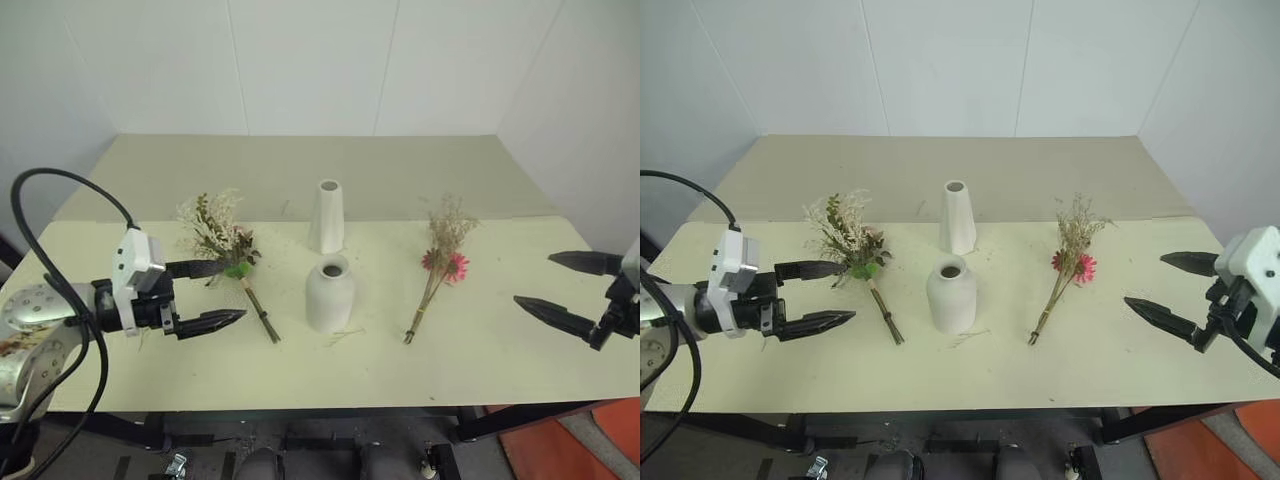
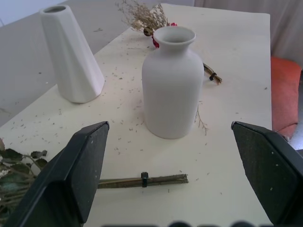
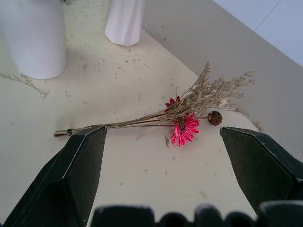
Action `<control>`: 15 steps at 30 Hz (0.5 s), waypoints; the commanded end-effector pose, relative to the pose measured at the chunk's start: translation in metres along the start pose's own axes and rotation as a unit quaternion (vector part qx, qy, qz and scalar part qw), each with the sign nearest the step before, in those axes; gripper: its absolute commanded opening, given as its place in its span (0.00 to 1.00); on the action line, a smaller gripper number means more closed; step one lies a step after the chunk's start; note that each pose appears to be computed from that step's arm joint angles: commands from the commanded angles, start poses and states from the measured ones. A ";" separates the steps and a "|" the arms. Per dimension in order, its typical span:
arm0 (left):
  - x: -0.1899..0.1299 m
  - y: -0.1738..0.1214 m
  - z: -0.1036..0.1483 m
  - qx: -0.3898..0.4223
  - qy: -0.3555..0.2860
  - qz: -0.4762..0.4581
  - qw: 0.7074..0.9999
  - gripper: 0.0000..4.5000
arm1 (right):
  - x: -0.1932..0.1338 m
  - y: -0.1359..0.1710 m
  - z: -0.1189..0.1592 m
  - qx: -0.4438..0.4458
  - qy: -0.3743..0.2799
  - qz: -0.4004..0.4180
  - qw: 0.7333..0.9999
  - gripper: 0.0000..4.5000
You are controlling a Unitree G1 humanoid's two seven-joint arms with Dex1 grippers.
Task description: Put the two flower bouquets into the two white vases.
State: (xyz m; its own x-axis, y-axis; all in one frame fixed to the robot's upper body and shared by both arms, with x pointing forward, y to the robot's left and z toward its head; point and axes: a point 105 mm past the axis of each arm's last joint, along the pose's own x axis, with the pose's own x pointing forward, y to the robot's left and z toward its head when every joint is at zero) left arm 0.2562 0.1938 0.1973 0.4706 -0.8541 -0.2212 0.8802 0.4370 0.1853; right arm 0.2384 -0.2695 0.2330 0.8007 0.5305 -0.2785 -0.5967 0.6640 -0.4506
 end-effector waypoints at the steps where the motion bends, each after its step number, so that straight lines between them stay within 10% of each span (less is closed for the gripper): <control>1: -0.006 0.001 0.013 0.030 -0.013 0.014 0.999 1.00 | 0.001 -0.001 0.009 -0.013 -0.005 0.001 1.000 1.00; 15: 0.007 0.030 -0.018 -0.094 0.129 0.132 0.978 1.00 | 0.016 0.006 0.019 -0.024 -0.029 0.016 0.999 1.00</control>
State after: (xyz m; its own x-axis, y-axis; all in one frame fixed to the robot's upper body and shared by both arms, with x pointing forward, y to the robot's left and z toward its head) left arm 0.2832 0.2065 0.1838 0.6403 -0.6756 -0.3655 0.7484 0.6558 0.0989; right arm 0.2473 -0.2547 0.2293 0.7810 0.5584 -0.2796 -0.6209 0.6458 -0.4443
